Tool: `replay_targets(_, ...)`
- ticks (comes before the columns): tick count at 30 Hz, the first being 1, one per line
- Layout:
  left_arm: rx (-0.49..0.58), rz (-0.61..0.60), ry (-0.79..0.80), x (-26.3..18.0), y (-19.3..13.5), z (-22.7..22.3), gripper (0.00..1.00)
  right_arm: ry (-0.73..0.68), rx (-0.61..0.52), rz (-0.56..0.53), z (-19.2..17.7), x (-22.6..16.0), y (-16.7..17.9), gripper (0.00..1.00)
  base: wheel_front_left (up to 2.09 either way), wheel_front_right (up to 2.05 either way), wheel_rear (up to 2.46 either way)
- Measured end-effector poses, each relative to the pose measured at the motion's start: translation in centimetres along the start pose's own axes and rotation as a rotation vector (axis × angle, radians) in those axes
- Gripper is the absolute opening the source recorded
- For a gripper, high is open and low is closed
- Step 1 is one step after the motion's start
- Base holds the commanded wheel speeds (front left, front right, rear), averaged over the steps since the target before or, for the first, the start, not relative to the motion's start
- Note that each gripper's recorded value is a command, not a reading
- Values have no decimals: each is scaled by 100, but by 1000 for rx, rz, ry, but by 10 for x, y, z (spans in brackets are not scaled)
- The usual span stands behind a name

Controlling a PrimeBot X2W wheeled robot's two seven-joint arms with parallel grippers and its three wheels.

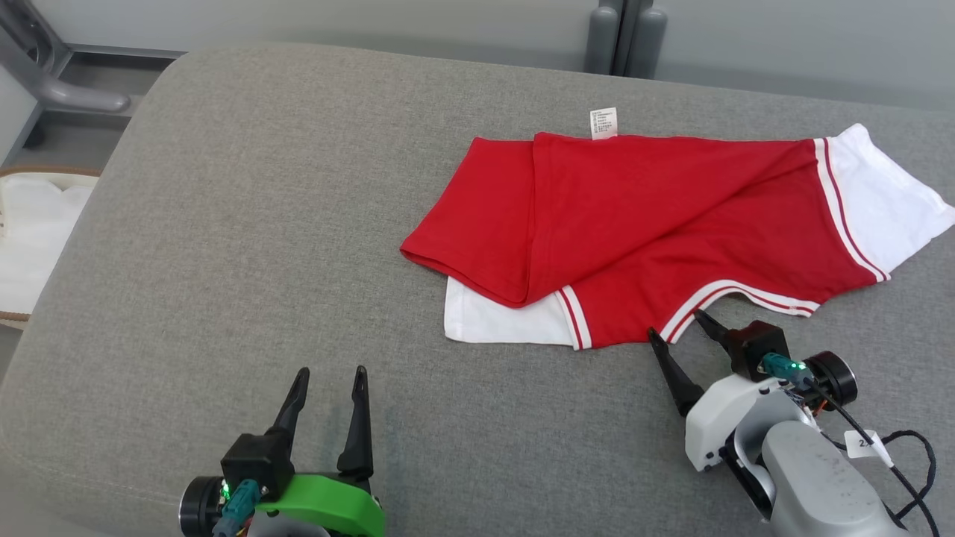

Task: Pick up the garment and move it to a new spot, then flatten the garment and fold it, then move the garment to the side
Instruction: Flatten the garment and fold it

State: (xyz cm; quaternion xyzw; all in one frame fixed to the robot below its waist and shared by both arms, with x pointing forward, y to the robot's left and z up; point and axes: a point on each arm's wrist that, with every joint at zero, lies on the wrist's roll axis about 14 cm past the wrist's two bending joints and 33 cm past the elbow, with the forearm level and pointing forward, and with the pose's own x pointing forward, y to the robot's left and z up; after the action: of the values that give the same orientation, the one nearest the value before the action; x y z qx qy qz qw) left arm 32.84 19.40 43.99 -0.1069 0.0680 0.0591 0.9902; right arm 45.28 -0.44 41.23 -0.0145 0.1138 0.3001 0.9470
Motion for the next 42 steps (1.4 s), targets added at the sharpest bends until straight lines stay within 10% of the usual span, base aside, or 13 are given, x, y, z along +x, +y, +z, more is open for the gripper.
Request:
replay_targets(4, 1, 11, -5, 1, 3, 2, 100, 49, 44, -6, -18, 1, 8, 100, 0, 0, 0)
replay_targets(5, 1, 14, -5, 0, 4, 2, 100, 54, 48, -7, -20, 2, 9, 44, 0, 0, 0)
replay_targets(6, 1, 16, -4, 0, 5, 2, 100, 62, 47, -10, -23, 2, 9, 33, 0, 0, 0)
replay_targets(7, 2, 20, -3, 0, 5, 2, 100, 65, 59, -19, -24, 2, 8, 0, 0, 0, 0)
replay_targets(25, 6, -93, -23, 10, -26, 7, 100, 37, 84, -341, -31, -78, -98, 2, 0, 0, 0)
replay_targets(26, 11, -111, -23, 10, -31, 7, 100, 33, 80, -363, -30, -84, -105, 40, 0, 0, 0)
replay_targets(27, 12, -131, -21, 11, -36, 6, 100, 24, 77, -383, -28, -90, -112, 100, 0, 0, 0)
replay_targets(42, 60, -661, 18, 11, -182, -5, 100, -173, 84, -468, 24, -108, -119, 100, 0, 0, 0)
